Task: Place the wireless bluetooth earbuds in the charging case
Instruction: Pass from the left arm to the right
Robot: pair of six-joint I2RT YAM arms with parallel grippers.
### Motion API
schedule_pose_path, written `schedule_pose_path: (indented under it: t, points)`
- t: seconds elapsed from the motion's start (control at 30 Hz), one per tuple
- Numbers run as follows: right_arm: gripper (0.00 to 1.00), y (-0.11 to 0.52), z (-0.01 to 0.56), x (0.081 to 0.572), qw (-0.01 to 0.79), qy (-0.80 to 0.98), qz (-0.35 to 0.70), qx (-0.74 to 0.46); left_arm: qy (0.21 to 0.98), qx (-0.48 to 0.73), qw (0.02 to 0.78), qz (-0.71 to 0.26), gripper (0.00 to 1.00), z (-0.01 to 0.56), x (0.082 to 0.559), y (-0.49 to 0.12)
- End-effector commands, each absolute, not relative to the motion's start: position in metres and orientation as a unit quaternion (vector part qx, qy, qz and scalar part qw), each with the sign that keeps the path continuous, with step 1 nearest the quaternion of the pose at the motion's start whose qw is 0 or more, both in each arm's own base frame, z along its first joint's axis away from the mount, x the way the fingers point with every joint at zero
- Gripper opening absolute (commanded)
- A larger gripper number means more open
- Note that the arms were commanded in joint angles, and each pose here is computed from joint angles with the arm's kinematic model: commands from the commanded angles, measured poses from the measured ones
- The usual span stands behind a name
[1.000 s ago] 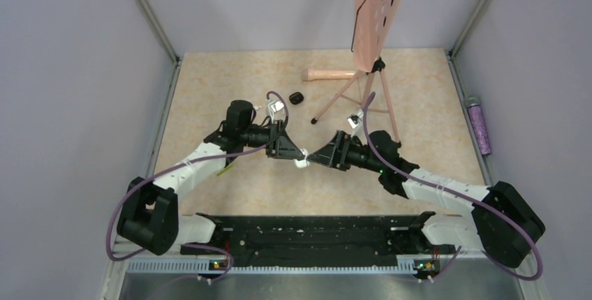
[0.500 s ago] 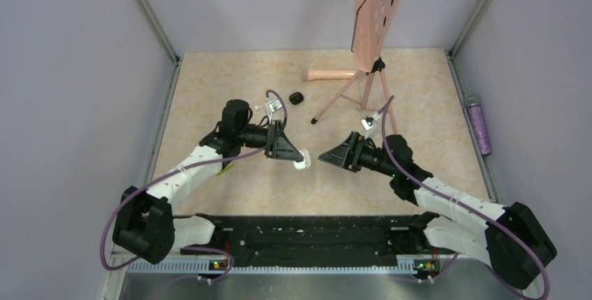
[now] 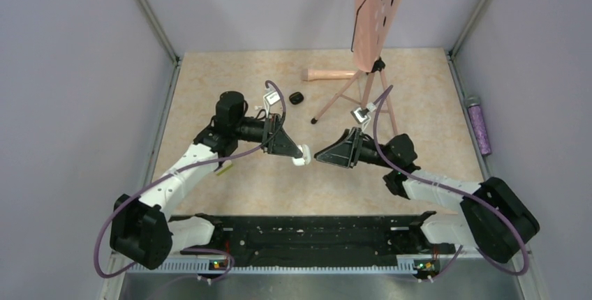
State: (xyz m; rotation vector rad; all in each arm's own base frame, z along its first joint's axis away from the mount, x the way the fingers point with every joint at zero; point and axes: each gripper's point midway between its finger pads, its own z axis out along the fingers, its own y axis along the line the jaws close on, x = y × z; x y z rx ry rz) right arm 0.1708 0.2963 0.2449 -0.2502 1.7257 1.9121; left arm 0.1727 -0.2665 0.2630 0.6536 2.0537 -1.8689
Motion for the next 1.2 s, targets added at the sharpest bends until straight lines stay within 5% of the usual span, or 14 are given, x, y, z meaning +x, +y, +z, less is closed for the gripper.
schedule_pose_path:
  t: [0.0, 0.83, 1.17]
  points:
    - [0.84, 0.291, 0.289, 0.149, 0.282, 0.542, 0.775, -0.160, 0.675, 0.279, 0.166, -0.662, 0.00, 0.290, 0.163, -0.266]
    - [0.68, 0.311, 0.315, 0.140, 0.219, 0.493, 0.816, -0.209, 0.662, 0.296, 0.170, -0.667, 0.00, 0.307, 0.158, -0.268]
    - [0.49, 0.315, 0.311, 0.141, 0.208, 0.498, 0.816, -0.206, 0.661, 0.297, 0.172, -0.667, 0.00, 0.309, 0.157, -0.268]
